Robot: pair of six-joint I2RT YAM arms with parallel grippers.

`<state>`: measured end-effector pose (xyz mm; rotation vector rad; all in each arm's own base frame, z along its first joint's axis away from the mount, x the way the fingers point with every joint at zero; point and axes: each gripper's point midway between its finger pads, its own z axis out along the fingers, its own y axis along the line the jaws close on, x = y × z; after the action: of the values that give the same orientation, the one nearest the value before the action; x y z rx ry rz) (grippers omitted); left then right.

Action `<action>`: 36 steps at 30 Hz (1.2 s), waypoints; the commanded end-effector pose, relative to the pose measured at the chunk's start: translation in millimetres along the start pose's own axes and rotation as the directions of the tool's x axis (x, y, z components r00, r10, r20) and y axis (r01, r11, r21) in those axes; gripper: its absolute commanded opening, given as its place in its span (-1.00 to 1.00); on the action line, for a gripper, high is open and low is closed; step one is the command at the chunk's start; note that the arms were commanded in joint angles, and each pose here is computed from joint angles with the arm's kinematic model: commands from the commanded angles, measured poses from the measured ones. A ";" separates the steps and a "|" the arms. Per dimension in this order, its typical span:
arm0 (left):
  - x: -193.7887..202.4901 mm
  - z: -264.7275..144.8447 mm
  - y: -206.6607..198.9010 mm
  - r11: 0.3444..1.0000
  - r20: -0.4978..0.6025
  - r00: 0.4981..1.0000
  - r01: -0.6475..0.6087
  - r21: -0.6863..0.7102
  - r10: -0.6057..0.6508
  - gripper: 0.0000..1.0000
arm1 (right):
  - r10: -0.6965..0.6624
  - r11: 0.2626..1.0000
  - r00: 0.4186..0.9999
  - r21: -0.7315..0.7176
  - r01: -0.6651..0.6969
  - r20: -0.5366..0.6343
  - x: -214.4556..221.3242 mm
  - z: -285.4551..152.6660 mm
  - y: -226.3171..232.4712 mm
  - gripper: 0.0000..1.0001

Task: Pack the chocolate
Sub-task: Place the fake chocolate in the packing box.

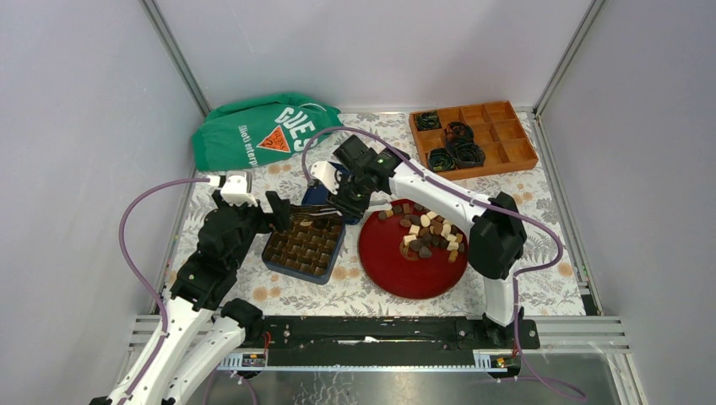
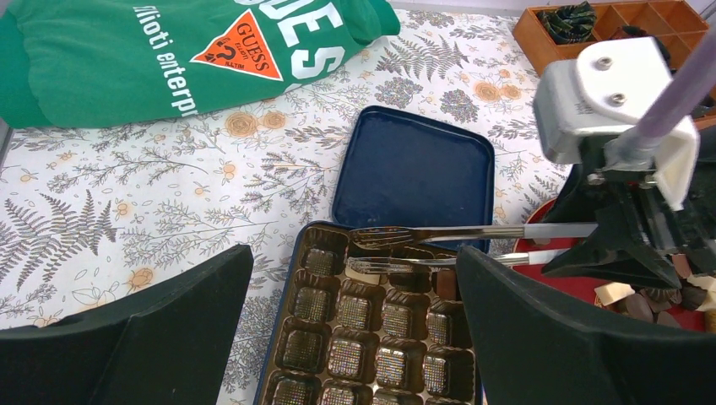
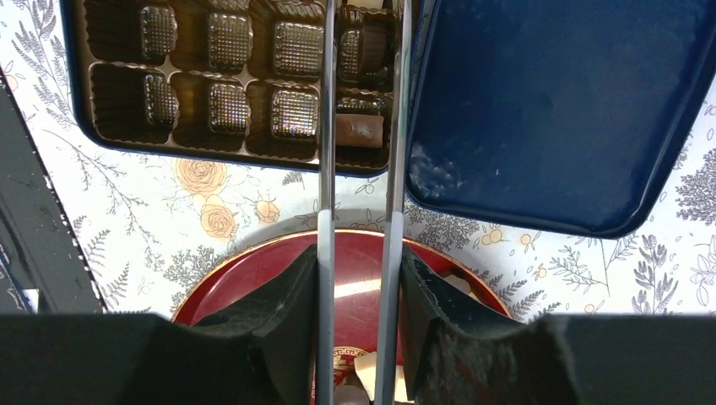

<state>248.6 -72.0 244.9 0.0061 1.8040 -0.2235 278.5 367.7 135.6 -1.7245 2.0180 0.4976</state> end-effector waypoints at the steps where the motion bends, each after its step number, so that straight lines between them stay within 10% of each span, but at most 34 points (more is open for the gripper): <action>1: -9.9 1.2 1.2 1.000 0.043 0.999 -0.003 -0.004 0.003 0.97 | -0.046 0.999 0.989 0.019 0.043 0.141 -35.6 -49.1 11.6 -0.17; 11: -47.2 -13.1 -48.7 0.947 0.019 0.967 0.244 0.208 -0.253 0.97 | -0.058 0.998 0.982 0.004 0.059 0.181 -7.7 -91.9 24.0 -0.18; 24: -212.1 -43.2 -128.4 0.544 -0.222 0.610 0.786 0.295 -0.761 0.97 | 0.184 0.981 0.958 0.028 -0.195 0.222 112.7 -139.3 13.0 -0.17; 36: -255.6 -62.3 -157.2 0.480 -0.245 0.589 0.788 0.385 -0.770 0.97 | 0.320 0.936 0.929 0.091 -0.340 0.184 192.8 -157.1 37.2 -0.17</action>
<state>238.6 -183.0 517.2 -0.5024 1.6387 -1.3013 217.0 136.0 157.9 -1.2161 2.2103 0.5839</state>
